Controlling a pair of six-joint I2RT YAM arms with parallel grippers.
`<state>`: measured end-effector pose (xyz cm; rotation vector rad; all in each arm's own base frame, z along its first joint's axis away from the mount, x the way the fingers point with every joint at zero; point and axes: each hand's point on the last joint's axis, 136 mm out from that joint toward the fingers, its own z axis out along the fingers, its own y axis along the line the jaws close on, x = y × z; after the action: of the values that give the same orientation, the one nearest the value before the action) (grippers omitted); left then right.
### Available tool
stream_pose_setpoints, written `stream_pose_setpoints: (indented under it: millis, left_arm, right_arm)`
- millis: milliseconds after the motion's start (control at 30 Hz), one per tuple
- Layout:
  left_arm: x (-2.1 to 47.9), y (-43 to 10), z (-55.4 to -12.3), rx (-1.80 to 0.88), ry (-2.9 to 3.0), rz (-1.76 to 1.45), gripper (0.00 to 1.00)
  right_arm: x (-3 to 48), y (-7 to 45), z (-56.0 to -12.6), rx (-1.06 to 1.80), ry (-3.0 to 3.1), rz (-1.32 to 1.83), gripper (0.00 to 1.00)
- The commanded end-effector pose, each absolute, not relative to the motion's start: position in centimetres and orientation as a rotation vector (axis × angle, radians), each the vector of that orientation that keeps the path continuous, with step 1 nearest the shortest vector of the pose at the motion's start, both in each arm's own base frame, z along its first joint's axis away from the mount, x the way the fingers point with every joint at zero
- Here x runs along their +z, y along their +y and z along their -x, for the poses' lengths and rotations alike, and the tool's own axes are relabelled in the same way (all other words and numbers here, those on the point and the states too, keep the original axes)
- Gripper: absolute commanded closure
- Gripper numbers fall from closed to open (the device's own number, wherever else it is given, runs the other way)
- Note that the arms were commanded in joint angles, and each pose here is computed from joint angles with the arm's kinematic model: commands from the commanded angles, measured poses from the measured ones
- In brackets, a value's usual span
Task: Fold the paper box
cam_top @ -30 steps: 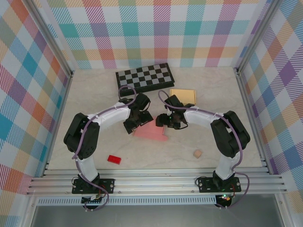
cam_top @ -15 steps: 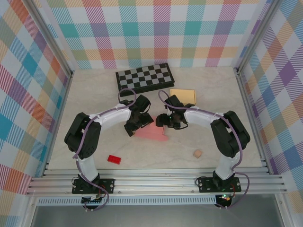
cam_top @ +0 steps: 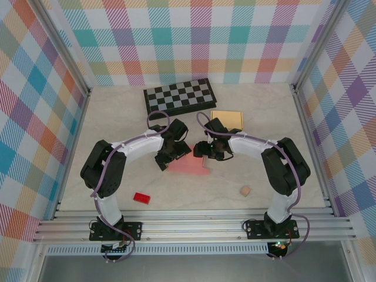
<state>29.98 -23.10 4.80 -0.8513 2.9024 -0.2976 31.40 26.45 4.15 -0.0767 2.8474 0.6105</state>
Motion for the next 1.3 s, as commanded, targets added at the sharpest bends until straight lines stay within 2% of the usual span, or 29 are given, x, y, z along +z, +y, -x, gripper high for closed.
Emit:
stream_pose_setpoints:
  millis: [0,233,433,567,800,1267]
  left_arm:
    - [3.1,-22.9,-29.4,-0.228,2.925,0.826,0.00]
    - [2.8,-22.5,-29.6,-0.197,2.920,0.821,0.01]
    - [2.6,-22.3,-29.4,-0.184,2.920,0.821,0.01]
    - [2.8,-22.4,-29.4,-0.194,2.916,0.822,0.01]
    - [2.8,-22.4,-29.4,-0.194,2.915,0.822,0.01]
    - [2.9,-22.4,-29.2,-0.220,2.909,0.862,0.02]
  right_arm:
    - [1.7,24.7,-29.8,0.505,2.937,0.072,0.27]
    - [2.7,24.5,-29.7,0.515,2.911,0.072,0.27]
    - [6.4,24.5,-29.5,0.587,2.846,0.006,0.27]
    - [8.0,24.1,-27.8,0.667,2.856,-0.168,0.34]
    - [7.4,24.4,-25.1,0.773,2.884,-0.336,0.40]
    - [5.8,26.9,-24.8,0.837,2.873,-0.281,0.45]
